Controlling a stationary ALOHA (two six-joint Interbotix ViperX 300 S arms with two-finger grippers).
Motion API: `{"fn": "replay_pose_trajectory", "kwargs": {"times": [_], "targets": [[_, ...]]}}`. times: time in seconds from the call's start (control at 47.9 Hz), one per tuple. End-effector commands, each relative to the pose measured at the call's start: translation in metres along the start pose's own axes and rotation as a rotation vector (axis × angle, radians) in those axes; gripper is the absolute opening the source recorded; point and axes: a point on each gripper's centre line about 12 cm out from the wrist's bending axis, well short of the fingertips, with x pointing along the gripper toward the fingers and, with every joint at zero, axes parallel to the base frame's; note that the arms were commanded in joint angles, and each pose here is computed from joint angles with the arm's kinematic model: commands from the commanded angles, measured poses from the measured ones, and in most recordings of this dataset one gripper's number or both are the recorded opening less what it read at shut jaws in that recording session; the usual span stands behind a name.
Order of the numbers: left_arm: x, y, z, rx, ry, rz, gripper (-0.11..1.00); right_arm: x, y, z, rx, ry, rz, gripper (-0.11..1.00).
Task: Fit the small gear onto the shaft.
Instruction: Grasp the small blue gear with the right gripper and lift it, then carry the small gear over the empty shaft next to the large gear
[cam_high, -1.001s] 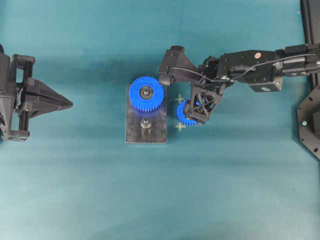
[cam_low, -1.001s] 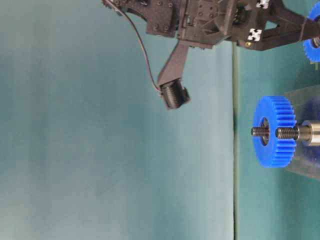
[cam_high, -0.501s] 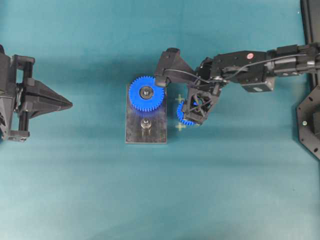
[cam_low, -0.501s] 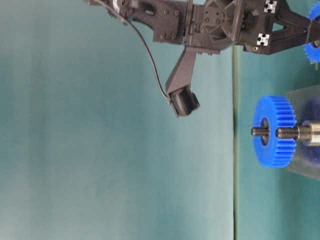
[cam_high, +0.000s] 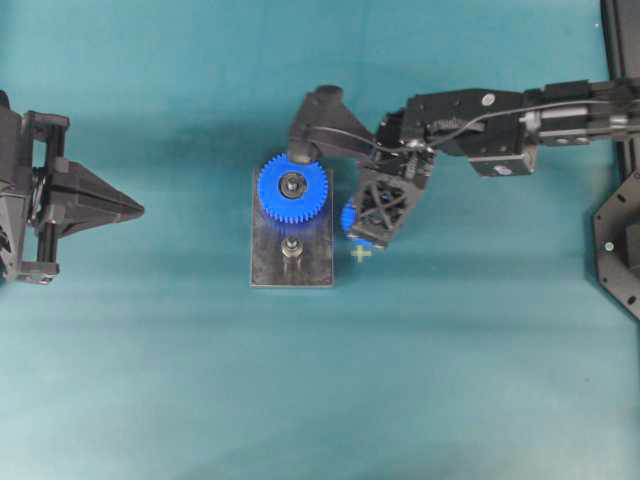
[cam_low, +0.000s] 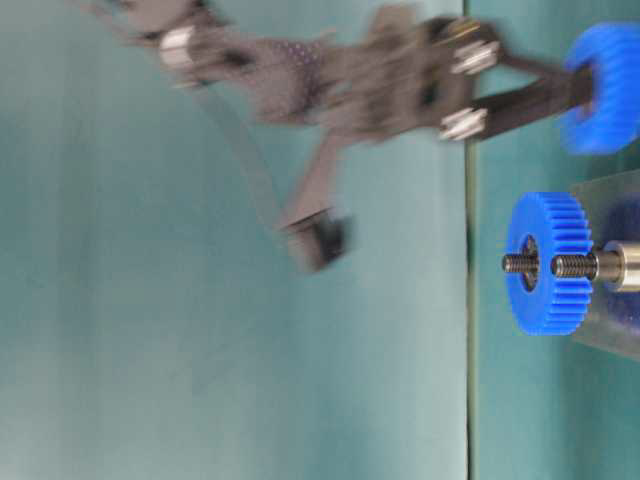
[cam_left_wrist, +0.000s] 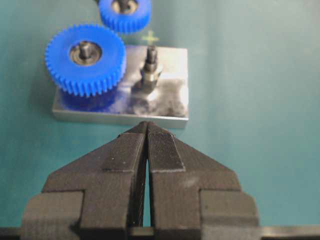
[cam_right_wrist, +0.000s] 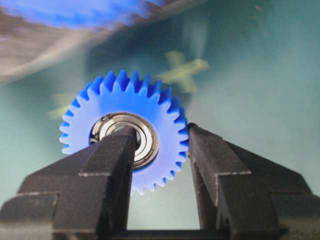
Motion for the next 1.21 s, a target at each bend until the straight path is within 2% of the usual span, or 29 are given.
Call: {"fn": "replay_pose_trajectory", "kwargs": {"times": [0.0, 0.229, 0.417, 0.668, 1.189], "targets": [[0.000, 0.000, 0.006, -0.005, -0.018, 0.001, 0.00, -0.036, 0.020, 0.016, -0.029, -0.086, 0.032, 0.34], [0.000, 0.000, 0.005, -0.021, -0.018, 0.000, 0.00, -0.053, 0.048, 0.039, -0.090, -0.114, 0.052, 0.34], [0.000, 0.000, 0.005, -0.021, -0.017, 0.001, 0.00, -0.050, 0.058, 0.059, -0.110, -0.110, 0.054, 0.34], [0.000, 0.000, 0.005, -0.021, -0.017, 0.001, 0.00, -0.032, 0.061, 0.071, -0.135, -0.067, 0.037, 0.34], [0.000, 0.000, 0.003, -0.021, -0.014, 0.001, 0.00, -0.021, 0.060, 0.072, -0.127, -0.022, 0.028, 0.34]]}}
